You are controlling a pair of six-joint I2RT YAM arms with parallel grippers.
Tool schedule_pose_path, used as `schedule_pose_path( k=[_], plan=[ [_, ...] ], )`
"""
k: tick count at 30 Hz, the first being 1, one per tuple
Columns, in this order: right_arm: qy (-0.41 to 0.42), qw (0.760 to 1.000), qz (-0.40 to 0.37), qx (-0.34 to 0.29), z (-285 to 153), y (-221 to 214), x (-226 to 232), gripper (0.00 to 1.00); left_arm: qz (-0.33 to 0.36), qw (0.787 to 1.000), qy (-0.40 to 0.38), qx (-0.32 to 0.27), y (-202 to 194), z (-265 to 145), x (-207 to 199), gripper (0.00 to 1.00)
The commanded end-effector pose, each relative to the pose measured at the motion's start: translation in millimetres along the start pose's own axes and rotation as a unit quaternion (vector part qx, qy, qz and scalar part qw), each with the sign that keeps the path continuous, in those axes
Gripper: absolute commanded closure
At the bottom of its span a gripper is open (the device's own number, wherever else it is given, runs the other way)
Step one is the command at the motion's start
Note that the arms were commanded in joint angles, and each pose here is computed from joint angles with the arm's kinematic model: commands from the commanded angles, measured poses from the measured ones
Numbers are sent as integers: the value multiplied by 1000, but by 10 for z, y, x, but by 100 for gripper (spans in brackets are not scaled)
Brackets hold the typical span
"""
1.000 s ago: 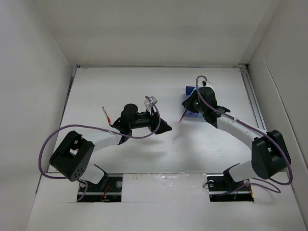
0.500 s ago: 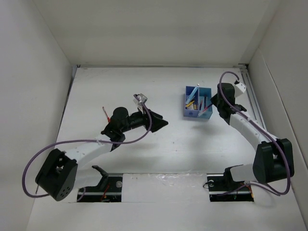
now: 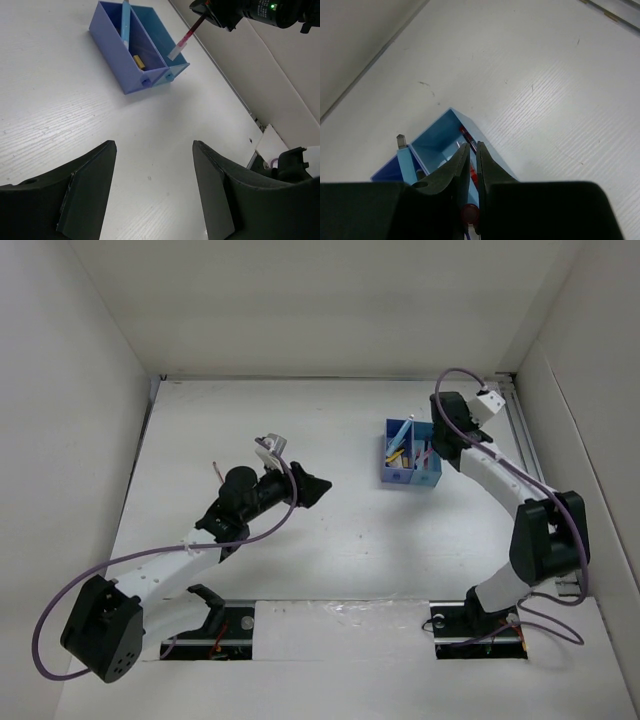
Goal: Sort the stationery into containers
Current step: Place the pen in the storage box, then pick up the pen from the center of the board.
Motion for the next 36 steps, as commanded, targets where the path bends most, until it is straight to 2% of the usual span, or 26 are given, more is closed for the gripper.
schedule_pose_path(
  k=[1, 12, 15, 16, 17, 20, 24, 25, 27, 28, 29, 30, 31, 32, 33, 34, 36],
  plan=[
    [-24, 999, -27, -20, 49, -28, 57, 100, 6, 1000, 12, -18, 70, -23, 12, 41],
    [-53, 995, -86, -27, 152, -303, 149, 100, 1, 999, 50, -12, 31, -26, 98, 41],
    [-42, 995, -90, -23, 105, -365, 217, 73, 1, 998, 68, -18, 45, -23, 135, 41],
    [-43, 995, -88, -28, 118, -355, 246, 54, 0, 997, 77, -16, 30, -26, 158, 41],
    [-44, 995, -90, -27, 108, -338, 256, 48, -2, 995, 99, -14, 16, -32, 207, 41],
    [-21, 997, -74, -21, 28, -222, 390, 33, -2, 991, 134, -21, 30, -56, 276, 41],
    [24, 999, -45, 3, -167, -54, 529, 28, -14, 969, 245, -36, 22, -133, 508, 42],
    [32, 998, -54, 24, -223, -136, 465, 28, -22, 962, 269, -37, 9, -153, 553, 43],
    [63, 997, -30, 31, -411, -41, 441, 28, -32, 945, 324, -26, -72, -226, 666, 45],
    [89, 994, -25, 63, -486, -91, 425, 31, -33, 929, 365, -39, -29, -270, 740, 45],
    [118, 990, -6, 81, -614, -123, 350, 42, -40, 913, 403, -42, -2, -306, 799, 45],
    [141, 985, -1, 102, -681, -158, 317, 50, -44, 910, 411, -26, -76, -307, 823, 45],
    [166, 978, 5, 124, -750, -200, 289, 63, -43, 896, 441, -37, -10, -337, 887, 46],
    [201, 965, 7, 171, -853, -375, 224, 79, -44, 889, 455, -34, -12, -346, 910, 46],
    [231, 956, 13, 182, -1007, -355, 225, 99, -45, 880, 471, -32, -13, -356, 938, 46],
    [243, 951, 13, 192, -1072, -375, 209, 100, -49, 868, 494, -13, -93, -373, 986, 46],
    [259, 942, 3, 213, -1215, -441, 172, 100, -60, 840, 539, -17, -68, -415, 1074, 46]
  ],
)
Point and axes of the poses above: each gripper's point midway between its finger pads, its own z axis out along the fingers, its own x axis along the line the jaws close on, y = z × x, the point moved 7 cm from there along -z, back along the fingers, and after that the axes turned 12 degrees about z, right-handed, at the moved point
